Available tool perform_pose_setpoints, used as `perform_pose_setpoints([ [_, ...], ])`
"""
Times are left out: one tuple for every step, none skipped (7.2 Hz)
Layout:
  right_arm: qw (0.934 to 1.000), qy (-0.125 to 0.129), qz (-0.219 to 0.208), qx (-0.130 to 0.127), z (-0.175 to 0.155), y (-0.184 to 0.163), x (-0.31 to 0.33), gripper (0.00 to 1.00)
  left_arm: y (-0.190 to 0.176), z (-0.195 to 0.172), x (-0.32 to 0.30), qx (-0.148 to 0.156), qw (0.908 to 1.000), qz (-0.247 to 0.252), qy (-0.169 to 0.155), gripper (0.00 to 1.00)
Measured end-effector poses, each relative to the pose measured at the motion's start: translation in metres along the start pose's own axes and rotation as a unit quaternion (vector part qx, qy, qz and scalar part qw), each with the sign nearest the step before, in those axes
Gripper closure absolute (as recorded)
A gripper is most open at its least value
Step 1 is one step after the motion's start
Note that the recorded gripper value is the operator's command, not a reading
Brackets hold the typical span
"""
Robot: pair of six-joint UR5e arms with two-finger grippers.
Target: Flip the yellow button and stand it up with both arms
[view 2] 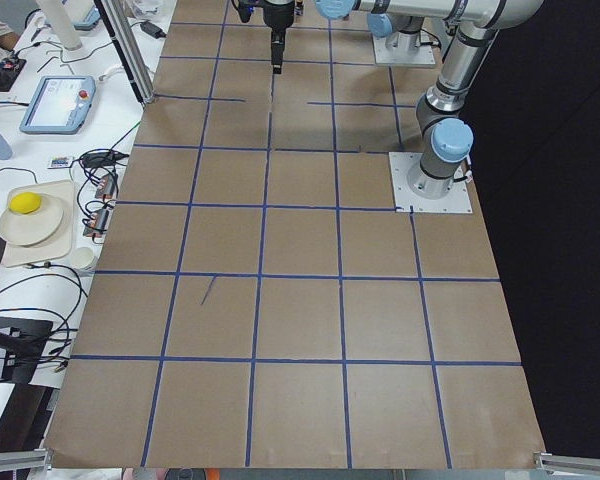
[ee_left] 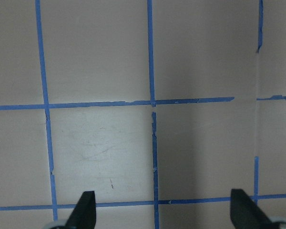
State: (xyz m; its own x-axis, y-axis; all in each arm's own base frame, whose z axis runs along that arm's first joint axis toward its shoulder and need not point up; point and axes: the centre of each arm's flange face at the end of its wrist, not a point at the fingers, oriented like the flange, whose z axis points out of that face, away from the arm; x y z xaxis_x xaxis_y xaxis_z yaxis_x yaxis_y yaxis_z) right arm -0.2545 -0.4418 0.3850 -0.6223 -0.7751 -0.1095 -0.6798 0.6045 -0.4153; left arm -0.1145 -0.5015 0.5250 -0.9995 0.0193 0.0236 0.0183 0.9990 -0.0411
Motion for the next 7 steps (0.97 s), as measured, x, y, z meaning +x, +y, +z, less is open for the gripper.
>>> perform_pose_setpoints([
  [0.9981,0.004,0.058,-0.021,0.004,-0.039,-0.015,0.00,0.000,0.000,0.000,0.000,1.0000,0.000,0.000,0.00],
  [0.9918,0.016,0.114,-0.056,0.015,-0.078,-0.028,0.00,-0.001,0.001,0.000,-0.001,1.0000,0.000,0.000,0.00],
  [0.9797,0.039,0.172,-0.095,0.028,-0.118,-0.045,0.00,0.000,0.001,0.000,-0.001,1.0000,0.000,0.001,0.00],
  [0.9597,0.069,0.243,-0.124,0.041,-0.161,-0.073,0.00,0.000,0.001,0.000,-0.001,1.0000,0.000,0.001,0.00],
  [0.9334,0.096,0.318,-0.135,0.052,-0.196,-0.102,0.00,0.000,0.001,0.000,-0.001,1.0000,0.000,0.001,0.00],
  [0.9056,0.109,0.386,-0.138,0.064,-0.222,-0.128,0.00,0.001,0.001,0.000,-0.001,1.0000,0.000,0.001,0.00],
  [0.8798,0.117,0.435,-0.151,0.078,-0.244,-0.157,0.00,0.001,0.000,0.000,0.000,1.0000,0.000,0.001,0.00],
])
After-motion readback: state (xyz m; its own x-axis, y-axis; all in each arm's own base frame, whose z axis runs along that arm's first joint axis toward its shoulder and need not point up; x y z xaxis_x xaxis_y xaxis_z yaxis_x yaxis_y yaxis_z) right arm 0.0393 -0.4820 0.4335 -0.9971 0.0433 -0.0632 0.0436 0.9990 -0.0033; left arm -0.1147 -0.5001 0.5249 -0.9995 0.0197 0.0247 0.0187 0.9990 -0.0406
